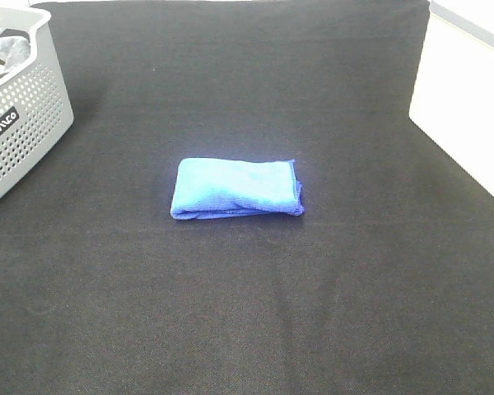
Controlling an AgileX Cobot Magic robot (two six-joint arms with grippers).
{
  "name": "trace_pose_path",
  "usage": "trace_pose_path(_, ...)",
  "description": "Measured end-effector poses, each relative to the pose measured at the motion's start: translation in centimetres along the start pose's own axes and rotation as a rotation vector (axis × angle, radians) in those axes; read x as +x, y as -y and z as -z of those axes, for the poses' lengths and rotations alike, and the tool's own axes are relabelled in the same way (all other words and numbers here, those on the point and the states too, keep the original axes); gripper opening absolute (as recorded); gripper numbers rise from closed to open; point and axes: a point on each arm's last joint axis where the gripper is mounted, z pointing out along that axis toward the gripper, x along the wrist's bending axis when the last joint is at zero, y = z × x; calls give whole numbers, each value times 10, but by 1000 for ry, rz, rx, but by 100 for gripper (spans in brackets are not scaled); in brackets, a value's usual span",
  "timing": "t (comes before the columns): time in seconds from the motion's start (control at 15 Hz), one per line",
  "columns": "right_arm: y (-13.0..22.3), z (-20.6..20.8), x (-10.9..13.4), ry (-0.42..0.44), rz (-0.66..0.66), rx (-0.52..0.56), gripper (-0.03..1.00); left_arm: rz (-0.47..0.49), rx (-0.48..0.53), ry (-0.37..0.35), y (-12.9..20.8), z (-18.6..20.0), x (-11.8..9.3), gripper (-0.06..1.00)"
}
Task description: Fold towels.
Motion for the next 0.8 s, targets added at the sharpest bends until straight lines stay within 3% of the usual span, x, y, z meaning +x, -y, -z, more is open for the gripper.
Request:
trace_pose_path(0.67,0,0,0,0,0,0,77,-16,-1,0,0,0,0,71)
trace_pose_path(0.8,0,0,0,0,0,0,77,4,-3,-34,0,0,0,71)
